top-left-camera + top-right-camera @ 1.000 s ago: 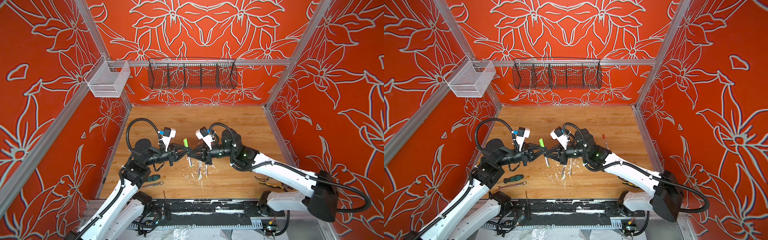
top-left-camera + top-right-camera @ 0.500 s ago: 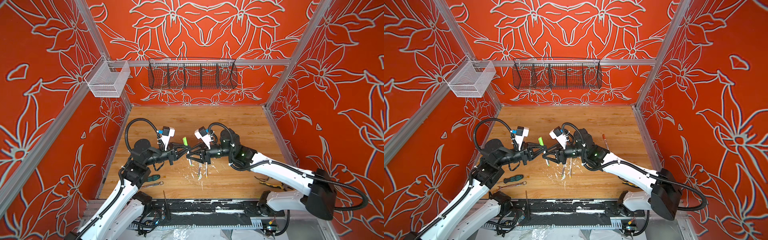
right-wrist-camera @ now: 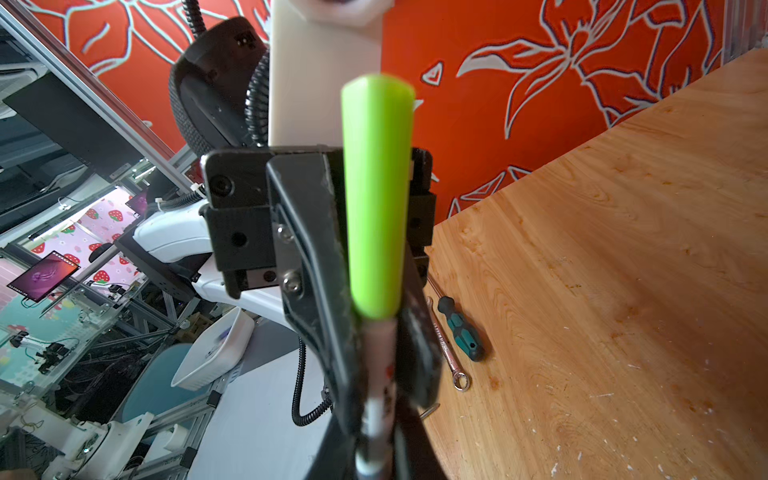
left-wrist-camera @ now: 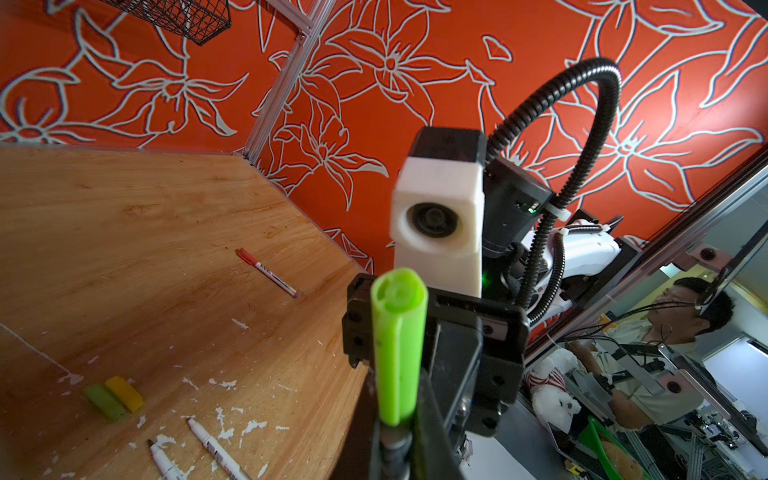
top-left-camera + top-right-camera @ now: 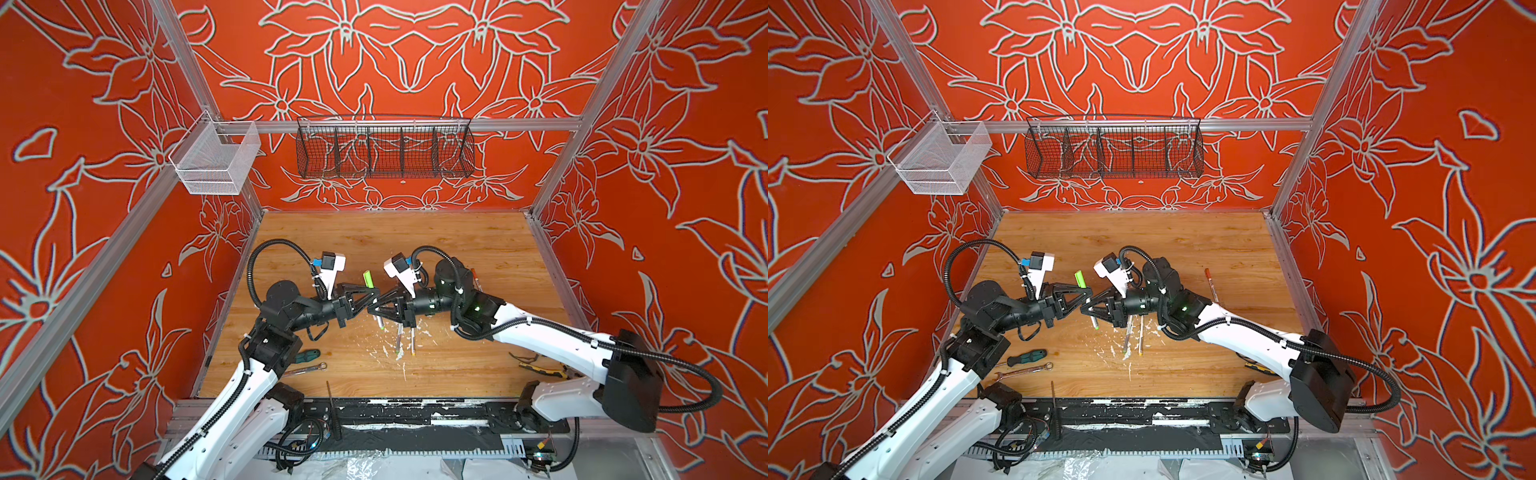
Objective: Insert the pens into the pen caps
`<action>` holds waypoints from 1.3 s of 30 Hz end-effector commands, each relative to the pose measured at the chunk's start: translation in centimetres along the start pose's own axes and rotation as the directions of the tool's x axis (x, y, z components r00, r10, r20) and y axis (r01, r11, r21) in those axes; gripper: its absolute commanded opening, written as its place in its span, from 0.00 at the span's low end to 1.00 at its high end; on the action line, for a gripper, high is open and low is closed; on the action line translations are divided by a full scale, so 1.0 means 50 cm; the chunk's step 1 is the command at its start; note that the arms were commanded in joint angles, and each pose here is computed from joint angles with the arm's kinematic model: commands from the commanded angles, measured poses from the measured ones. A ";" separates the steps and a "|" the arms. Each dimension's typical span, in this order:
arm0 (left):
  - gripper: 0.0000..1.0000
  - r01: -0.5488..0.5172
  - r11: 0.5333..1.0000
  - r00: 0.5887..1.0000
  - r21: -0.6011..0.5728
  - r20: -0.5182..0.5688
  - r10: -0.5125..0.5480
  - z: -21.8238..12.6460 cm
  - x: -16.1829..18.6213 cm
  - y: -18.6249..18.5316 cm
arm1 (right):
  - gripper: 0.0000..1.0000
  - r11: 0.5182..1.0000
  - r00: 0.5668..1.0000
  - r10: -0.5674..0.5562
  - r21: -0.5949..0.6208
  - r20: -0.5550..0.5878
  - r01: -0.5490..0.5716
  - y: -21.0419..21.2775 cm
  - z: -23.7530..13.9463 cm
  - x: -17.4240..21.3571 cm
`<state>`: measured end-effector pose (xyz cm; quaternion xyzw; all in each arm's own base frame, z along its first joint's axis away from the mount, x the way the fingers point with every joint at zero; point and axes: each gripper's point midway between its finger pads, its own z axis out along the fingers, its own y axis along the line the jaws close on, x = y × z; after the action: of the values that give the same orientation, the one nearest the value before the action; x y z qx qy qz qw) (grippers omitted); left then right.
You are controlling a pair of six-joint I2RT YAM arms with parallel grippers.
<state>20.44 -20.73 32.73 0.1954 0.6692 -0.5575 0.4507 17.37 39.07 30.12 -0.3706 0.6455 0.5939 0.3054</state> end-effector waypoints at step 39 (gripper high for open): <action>0.04 -0.054 0.996 0.998 0.068 -0.017 0.056 -0.015 -0.036 -0.006 | 0.00 0.996 0.992 0.058 -0.062 -0.116 -0.066 0.040 0.003 0.032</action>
<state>21.29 -19.67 33.21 0.2064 0.6655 -0.5694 0.4361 15.25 38.76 28.10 -0.3853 0.6699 0.5916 0.2300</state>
